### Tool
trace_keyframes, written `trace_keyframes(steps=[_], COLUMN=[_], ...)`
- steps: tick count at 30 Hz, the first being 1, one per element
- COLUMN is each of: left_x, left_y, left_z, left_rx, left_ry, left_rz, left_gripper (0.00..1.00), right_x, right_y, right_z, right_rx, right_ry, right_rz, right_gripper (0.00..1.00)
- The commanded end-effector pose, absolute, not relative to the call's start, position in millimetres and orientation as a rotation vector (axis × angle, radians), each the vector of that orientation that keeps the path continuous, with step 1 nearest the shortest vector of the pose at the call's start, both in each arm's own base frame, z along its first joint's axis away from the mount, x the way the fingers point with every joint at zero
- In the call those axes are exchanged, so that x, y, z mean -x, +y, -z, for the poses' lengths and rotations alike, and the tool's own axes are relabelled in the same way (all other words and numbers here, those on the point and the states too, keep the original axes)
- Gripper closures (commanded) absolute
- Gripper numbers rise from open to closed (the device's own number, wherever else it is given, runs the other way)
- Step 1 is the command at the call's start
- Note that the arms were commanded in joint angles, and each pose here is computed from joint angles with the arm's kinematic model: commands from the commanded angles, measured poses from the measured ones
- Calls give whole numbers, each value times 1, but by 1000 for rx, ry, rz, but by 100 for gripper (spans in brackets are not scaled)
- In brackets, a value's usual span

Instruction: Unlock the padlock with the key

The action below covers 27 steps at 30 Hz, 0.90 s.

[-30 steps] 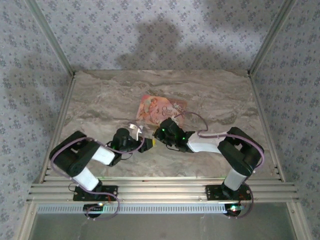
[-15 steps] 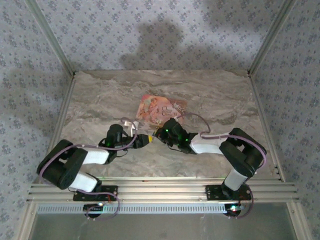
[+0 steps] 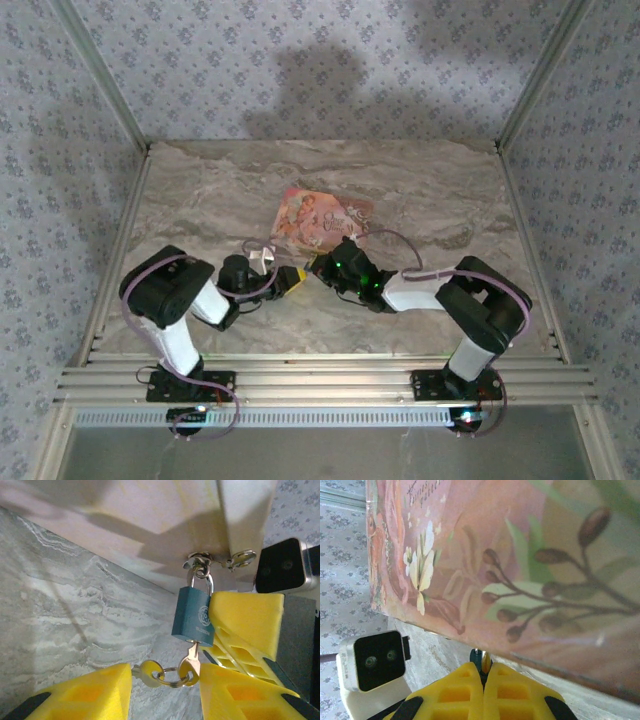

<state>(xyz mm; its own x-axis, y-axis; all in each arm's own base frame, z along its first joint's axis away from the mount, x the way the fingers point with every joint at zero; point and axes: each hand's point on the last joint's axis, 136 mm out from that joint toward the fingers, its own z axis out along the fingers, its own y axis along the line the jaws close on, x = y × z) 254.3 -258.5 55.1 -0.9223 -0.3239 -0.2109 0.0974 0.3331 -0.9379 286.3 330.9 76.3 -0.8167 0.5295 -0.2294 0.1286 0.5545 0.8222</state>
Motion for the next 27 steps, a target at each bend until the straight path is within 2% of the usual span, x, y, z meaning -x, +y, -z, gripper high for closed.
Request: trace_keyframes(steps=[1, 7, 20, 23, 27], left_x=[-263, -266, -266, -266, -266], left_y=[-259, -260, -265, -265, -267], left_z=[-73, -79, -87, -91, -100], left_rx=[218, 207, 158, 150, 141], left_ry=[2142, 2122, 2104, 2095, 2071], left_rz=[1667, 1677, 1702, 1708, 1724], left_gripper=[61, 66, 84, 85, 75], right_x=[-282, -282, -279, -276, -272], right_y=[329, 330, 335, 335, 336], right_z=[-62, -58, -54, -50, -46], right_rx=[-624, -630, -637, -636, -640], right_ry=[2373, 2381, 2392, 2403, 2414], right_rz=[-1207, -1208, -1219, -1214, -1216], right_gripper=[100, 100, 100, 100, 100])
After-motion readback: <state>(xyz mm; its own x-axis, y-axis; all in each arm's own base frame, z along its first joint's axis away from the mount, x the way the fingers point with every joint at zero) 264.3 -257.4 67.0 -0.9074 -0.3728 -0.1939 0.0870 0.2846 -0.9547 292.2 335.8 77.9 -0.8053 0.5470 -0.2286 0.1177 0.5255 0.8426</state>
